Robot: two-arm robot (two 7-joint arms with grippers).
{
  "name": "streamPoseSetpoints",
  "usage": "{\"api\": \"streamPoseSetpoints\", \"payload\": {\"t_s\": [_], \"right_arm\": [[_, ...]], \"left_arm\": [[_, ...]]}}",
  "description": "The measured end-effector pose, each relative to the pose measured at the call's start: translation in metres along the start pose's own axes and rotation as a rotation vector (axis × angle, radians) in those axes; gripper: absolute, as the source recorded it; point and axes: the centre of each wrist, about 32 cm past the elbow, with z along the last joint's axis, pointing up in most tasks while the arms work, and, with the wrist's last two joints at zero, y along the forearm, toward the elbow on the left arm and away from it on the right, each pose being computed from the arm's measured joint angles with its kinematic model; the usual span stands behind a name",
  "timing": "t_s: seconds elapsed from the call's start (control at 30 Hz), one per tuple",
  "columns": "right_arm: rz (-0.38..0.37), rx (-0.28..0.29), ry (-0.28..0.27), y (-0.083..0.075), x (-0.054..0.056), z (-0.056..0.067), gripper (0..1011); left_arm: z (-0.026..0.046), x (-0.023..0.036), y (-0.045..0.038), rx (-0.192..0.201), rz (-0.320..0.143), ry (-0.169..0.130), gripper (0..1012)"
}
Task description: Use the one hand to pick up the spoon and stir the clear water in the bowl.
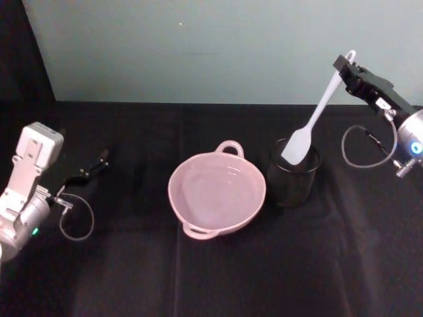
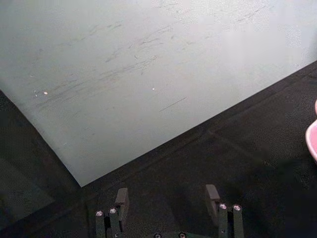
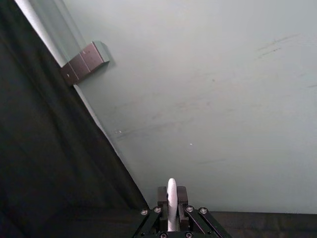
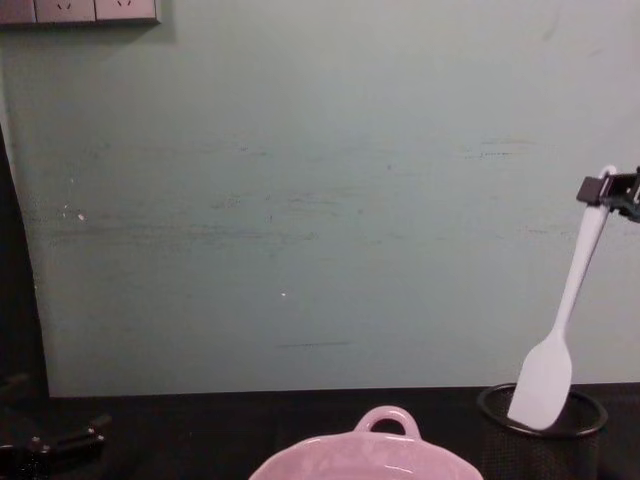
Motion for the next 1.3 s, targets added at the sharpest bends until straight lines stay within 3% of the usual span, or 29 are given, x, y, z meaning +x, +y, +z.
{"api": "streamPoseSetpoints", "payload": {"t_s": [0.67, 1.3], "right_arm": [[0.012, -0.054, 0.003, 0.005, 0.016, -0.03, 118], [0.015, -0.087, 0.03, 0.001, 0.022, -0.042, 118]], "left_arm": [[0.0, 0.0, 0.0, 0.0, 0.0, 0.0, 1011], [0.0, 0.0, 0.0, 0.0, 0.0, 0.0, 1011]]}}
